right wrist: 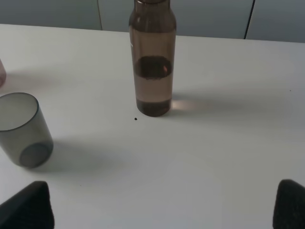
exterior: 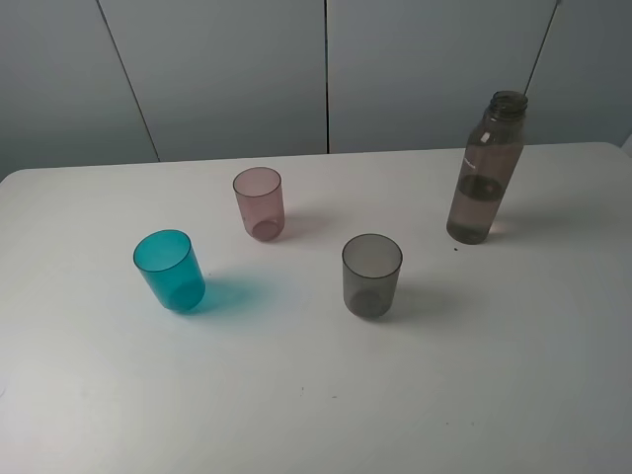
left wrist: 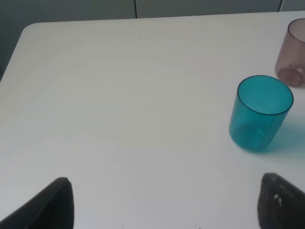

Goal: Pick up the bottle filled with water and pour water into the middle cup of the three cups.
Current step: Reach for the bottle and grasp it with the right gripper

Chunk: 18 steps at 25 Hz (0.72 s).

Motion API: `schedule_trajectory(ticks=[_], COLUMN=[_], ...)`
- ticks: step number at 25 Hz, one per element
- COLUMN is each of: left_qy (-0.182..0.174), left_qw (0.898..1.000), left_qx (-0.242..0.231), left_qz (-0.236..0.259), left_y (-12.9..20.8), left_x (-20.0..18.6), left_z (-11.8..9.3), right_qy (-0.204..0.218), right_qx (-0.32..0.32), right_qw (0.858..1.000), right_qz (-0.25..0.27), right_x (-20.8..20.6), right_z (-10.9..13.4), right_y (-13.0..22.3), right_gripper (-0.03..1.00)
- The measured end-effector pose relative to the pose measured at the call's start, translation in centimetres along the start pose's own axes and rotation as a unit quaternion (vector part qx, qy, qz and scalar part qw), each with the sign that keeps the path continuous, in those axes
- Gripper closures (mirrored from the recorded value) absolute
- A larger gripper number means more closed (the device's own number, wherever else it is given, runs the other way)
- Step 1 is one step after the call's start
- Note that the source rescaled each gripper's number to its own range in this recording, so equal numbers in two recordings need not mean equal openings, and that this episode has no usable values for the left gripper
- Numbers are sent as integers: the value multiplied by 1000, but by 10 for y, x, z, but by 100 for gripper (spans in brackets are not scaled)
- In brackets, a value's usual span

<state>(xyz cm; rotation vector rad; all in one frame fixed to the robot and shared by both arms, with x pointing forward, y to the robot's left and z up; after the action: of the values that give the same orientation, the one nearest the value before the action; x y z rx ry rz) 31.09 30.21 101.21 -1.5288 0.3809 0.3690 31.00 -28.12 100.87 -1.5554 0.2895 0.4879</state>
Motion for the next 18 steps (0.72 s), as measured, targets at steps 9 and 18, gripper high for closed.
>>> schedule_trajectory(ticks=[9, 18], left_qy=[0, 0], left_qw=[1000, 1000], left_qx=[0, 0], left_qz=[0, 0], left_y=[0, 0], left_x=[0, 0], left_z=[0, 0], right_qy=[0, 0], right_qx=[0, 0], right_qw=[1000, 1000], right_qz=[0, 0], right_x=[0, 0], right_z=[0, 0], right_y=[0, 0], right_gripper=[-3, -3])
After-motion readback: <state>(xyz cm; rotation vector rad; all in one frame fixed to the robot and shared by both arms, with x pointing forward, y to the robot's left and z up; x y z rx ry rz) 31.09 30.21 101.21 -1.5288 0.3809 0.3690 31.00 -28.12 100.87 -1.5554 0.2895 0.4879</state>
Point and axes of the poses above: a point on each arm's last joint axis where the gripper is mounted, x pointing out along that axis toward the gripper, z along the wrist's bending axis when the last joint is at zero, y = z × x, the point moved 9 cm from there along x, pointing out along that axis toward the gripper, and after that the axes turned 1 degree about x, right-handed, at the moved point
